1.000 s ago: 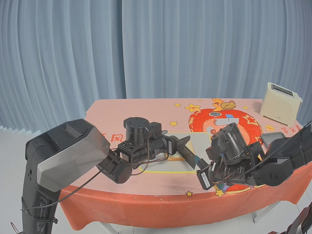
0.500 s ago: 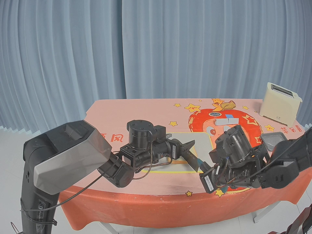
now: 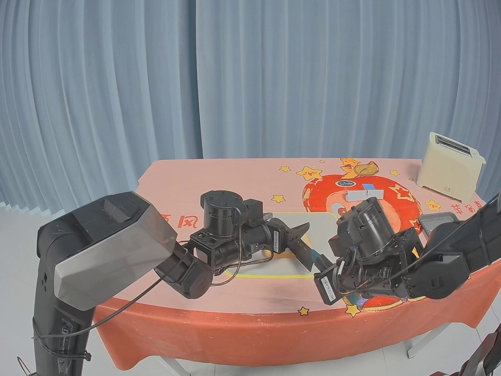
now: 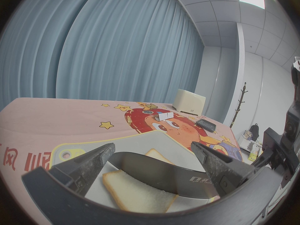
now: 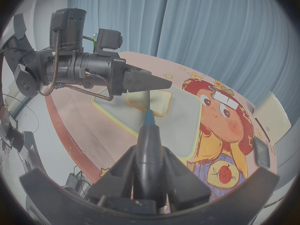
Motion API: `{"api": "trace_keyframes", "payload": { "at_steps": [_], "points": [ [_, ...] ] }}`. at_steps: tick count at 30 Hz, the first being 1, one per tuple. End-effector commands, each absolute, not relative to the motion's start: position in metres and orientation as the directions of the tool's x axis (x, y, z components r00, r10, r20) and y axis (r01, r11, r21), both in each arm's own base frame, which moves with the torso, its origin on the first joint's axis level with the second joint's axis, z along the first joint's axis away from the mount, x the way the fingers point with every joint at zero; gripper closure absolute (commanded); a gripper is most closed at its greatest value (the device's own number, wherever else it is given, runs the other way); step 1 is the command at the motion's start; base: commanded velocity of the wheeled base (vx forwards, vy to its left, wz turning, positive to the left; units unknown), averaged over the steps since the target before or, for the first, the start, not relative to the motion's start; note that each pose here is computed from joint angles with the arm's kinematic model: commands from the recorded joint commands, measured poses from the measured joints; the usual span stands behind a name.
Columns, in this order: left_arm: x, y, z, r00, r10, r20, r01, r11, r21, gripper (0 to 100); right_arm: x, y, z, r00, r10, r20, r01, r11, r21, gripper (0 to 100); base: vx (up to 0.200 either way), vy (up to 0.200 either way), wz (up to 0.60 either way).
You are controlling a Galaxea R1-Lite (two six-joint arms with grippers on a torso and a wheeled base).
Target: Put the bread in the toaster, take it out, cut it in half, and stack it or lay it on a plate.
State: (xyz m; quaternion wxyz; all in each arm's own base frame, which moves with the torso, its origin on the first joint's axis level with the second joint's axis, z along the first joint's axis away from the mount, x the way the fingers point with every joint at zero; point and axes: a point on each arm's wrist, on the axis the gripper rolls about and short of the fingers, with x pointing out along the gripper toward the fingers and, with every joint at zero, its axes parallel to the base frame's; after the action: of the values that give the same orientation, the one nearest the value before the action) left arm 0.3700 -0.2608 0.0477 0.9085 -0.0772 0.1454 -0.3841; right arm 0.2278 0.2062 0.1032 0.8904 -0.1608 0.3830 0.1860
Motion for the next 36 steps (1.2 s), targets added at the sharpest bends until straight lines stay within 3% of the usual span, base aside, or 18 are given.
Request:
{"api": "trace_keyframes", "payload": {
  "at_steps": [1,18,31,36],
  "points": [
    [0.366,-0.258,0.061,0.667,-0.722,-0.183,0.679,0.691,-0.249,0,0.222,0.204,0.093,0.609,0.188,-0.771,-0.466,0.871,-0.156,100,0.000,0.000,0.00],
    [0.371,-0.261,0.035,0.658,-0.715,-0.236,0.668,0.699,-0.256,0,0.236,0.214,0.124,0.675,0.244,-0.696,-0.451,0.884,-0.127,100,0.000,0.000,0.00],
    [0.370,-0.258,0.051,0.668,-0.717,-0.202,0.672,0.697,-0.251,0,0.228,0.206,0.100,0.626,0.201,-0.753,-0.457,0.878,-0.145,100,0.000,0.000,0.00],
    [0.368,-0.260,0.048,0.663,-0.719,-0.208,0.674,0.695,-0.252,0,0.229,0.207,0.108,0.643,0.216,-0.735,-0.457,0.878,-0.142,100,0.000,0.000,0.00]
  ]
}}
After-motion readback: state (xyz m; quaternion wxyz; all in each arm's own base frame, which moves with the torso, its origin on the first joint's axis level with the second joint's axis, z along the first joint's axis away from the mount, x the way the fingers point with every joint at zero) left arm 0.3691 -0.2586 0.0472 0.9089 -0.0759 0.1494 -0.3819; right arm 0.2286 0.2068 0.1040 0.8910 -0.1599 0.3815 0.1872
